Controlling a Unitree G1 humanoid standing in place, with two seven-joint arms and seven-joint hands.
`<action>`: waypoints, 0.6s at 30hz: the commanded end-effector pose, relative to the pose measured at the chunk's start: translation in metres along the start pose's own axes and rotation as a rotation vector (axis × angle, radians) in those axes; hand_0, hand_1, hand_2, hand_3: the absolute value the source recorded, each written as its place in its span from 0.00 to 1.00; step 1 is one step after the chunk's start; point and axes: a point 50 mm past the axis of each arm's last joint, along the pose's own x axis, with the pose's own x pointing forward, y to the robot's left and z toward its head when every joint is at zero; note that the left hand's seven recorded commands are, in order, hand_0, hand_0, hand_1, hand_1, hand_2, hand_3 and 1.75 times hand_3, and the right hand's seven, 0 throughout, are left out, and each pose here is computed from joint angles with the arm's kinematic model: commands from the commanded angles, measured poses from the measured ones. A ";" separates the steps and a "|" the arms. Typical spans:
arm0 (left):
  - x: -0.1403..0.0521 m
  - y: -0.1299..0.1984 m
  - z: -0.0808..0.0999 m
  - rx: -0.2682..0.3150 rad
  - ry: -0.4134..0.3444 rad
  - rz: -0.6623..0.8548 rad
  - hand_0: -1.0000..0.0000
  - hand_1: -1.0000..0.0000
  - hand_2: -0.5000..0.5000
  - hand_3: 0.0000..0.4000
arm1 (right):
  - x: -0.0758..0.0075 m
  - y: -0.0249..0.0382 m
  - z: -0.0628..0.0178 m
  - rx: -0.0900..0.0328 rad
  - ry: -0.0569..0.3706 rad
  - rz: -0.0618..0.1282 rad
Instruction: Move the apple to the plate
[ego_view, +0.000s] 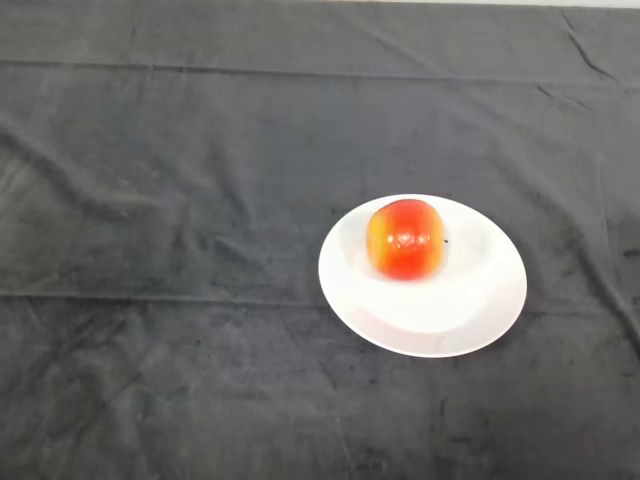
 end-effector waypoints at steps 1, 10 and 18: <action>0.002 0.004 -0.003 -0.013 0.016 0.048 1.00 1.00 0.50 0.00 | 0.0030 0.0159 0.0167 -0.006 -0.056 0.056; 0.001 0.002 -0.004 -0.013 0.017 0.047 1.00 1.00 0.50 0.00 | 0.0030 0.0159 0.0167 -0.006 -0.056 0.056; 0.001 0.001 -0.004 -0.012 0.018 0.045 1.00 1.00 0.50 0.00 | 0.0030 0.0159 0.0166 -0.006 -0.056 0.056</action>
